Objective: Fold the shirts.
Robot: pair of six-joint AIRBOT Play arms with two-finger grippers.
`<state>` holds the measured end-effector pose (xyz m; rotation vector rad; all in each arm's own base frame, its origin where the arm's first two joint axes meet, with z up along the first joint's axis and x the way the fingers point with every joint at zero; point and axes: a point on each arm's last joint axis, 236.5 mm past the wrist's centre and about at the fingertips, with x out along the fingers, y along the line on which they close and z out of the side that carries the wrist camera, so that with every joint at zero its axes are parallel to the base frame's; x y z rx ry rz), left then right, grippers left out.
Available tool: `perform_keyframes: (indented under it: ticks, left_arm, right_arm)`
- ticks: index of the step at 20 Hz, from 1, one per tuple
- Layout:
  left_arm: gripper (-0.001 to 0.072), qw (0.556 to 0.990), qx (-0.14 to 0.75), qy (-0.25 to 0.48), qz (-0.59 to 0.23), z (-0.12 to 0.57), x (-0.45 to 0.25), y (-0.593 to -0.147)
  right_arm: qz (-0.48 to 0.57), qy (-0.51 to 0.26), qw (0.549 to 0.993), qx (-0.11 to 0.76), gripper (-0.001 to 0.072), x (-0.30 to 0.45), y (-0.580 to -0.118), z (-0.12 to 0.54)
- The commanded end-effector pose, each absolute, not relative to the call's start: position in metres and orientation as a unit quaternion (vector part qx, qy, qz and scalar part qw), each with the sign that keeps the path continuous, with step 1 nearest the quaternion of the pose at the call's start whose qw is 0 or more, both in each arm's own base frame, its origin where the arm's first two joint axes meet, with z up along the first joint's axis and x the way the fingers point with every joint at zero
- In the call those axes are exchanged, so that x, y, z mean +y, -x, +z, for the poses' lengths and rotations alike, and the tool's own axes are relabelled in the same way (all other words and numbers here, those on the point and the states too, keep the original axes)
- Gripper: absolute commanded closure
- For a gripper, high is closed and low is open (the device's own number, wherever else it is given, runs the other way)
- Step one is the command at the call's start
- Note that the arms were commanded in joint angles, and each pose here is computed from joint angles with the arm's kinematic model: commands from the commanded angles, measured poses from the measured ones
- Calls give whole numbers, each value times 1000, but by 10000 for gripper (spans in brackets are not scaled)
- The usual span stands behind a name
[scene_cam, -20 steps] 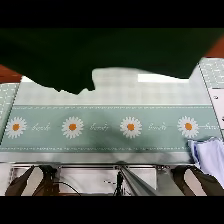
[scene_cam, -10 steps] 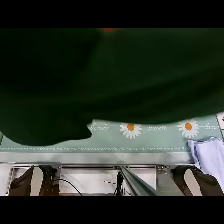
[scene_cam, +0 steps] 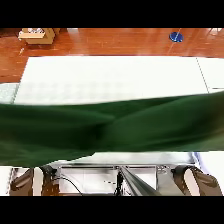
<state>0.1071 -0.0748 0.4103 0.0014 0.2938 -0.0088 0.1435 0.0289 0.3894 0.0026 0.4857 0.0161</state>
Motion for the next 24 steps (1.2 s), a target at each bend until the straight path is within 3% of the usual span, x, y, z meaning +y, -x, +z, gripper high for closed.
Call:
perform_keyframes:
  ticks: [1,7,12,18,24]
  left_arm:
    - [681,977,214,14,-2,377,-73,-96]
    - [682,939,334,76,-19,300,-50,-135]
    - [682,886,432,158,-50,213,-31,-184]
    - [682,867,411,264,-96,184,-18,-293]
    - [682,851,433,269,-122,105,-46,-403]
  right_arm:
    - [2,-2,956,292,691,23,-138,364]
    - [31,-41,892,448,690,9,-176,257]
    - [19,-83,902,424,691,-23,-277,232]
    - [76,-167,870,458,690,-25,-378,164]
    - [85,-198,841,497,690,-39,-429,86]
